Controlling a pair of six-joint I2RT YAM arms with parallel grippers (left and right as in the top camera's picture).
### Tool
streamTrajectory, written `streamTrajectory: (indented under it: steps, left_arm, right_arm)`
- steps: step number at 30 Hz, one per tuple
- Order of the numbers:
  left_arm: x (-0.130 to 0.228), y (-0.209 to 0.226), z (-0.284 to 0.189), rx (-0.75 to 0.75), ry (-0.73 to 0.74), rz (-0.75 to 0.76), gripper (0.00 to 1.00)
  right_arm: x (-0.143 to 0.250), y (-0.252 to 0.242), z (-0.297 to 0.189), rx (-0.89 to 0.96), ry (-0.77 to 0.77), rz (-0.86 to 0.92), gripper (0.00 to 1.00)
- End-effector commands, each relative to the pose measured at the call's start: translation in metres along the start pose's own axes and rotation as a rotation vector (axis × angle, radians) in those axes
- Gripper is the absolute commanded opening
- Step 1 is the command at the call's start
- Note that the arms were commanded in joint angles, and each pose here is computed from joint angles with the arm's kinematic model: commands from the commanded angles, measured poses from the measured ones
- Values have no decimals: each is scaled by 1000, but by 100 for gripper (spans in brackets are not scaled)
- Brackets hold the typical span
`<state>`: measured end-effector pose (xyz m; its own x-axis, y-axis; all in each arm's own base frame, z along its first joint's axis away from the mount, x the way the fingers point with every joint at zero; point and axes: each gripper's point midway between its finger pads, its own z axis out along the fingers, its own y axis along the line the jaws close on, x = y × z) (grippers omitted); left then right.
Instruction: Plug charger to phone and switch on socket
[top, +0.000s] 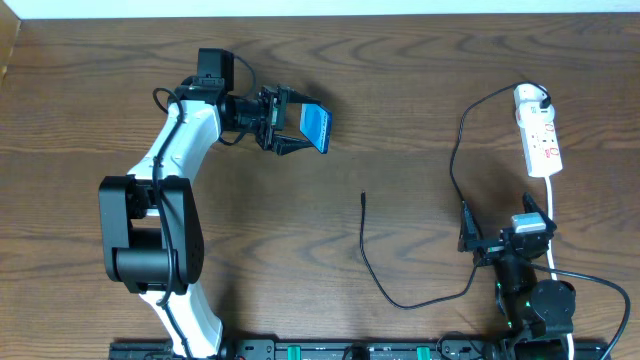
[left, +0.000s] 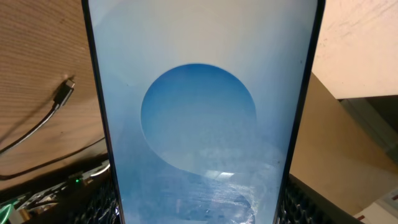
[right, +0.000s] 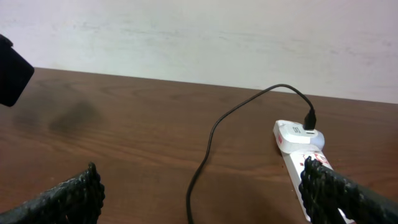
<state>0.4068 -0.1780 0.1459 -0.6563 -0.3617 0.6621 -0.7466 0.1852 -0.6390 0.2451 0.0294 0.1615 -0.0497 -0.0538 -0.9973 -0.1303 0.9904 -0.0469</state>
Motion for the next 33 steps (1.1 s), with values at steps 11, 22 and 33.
streamTrajectory:
  steps: [11, 22, 33]
  left_arm:
    - [18, -21, -10, 41, 17, 87, 7]
    - [18, -21, -10, 41, 17, 87, 7]
    - [18, -21, -10, 41, 17, 87, 7]
  right_arm:
    - [-26, 15, -2, -84, -107, -16, 99]
    - [-95, 11, -12, -78, -204, -22, 99]
    - [-160, 27, 28, -201, -111, -21, 99]
